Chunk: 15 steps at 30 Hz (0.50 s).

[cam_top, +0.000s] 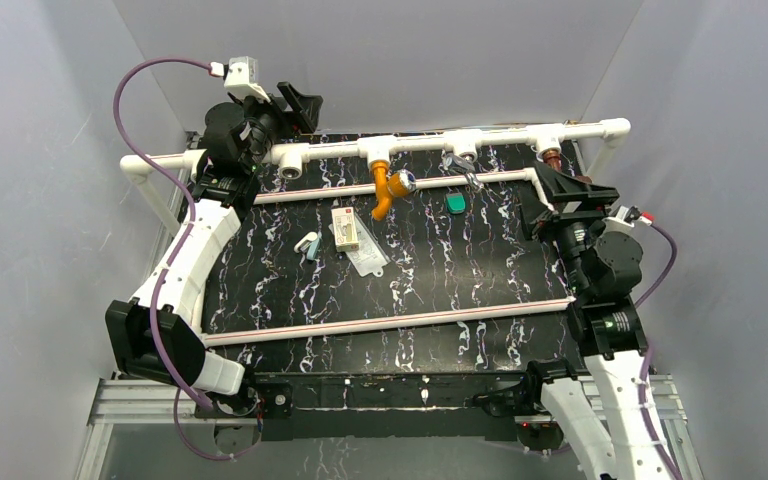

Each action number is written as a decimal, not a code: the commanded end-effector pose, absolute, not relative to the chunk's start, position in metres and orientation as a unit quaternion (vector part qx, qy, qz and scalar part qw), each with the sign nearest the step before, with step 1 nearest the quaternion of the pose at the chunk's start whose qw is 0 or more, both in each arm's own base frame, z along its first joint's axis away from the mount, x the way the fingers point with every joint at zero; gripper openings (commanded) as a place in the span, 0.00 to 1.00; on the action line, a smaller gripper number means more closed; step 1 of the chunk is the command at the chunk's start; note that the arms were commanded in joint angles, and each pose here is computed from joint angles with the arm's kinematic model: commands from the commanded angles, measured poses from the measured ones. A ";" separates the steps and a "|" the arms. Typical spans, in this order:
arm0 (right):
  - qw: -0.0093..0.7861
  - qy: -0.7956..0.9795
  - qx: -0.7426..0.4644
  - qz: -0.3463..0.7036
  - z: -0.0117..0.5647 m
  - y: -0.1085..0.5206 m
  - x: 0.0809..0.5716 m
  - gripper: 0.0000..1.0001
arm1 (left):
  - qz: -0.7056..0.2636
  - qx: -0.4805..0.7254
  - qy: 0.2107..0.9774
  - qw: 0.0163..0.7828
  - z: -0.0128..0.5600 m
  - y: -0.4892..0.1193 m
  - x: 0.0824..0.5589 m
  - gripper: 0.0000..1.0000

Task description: Install the water faucets

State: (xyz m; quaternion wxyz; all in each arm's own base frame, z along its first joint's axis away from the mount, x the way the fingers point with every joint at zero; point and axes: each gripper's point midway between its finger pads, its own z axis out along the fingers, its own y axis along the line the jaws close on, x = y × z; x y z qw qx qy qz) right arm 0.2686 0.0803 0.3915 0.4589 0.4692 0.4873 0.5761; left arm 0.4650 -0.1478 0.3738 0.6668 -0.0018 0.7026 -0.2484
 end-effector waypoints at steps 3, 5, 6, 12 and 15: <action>0.489 0.570 0.375 0.544 0.395 0.097 0.237 0.89 | -0.184 -0.028 0.877 0.443 0.181 -0.136 0.438 0.79; 0.498 0.596 0.358 0.519 0.386 0.097 0.231 0.90 | -0.186 -0.029 0.876 0.443 0.181 -0.136 0.438 0.79; 0.501 0.607 0.351 0.507 0.382 0.097 0.228 0.90 | -0.187 -0.030 0.876 0.443 0.181 -0.136 0.438 0.79; 0.569 0.660 0.246 0.425 0.369 0.091 0.209 0.89 | -0.182 -0.029 0.879 0.441 0.178 -0.135 0.438 0.79; 0.609 0.683 0.175 0.364 0.370 0.085 0.203 0.88 | -0.183 -0.029 0.878 0.442 0.180 -0.135 0.438 0.79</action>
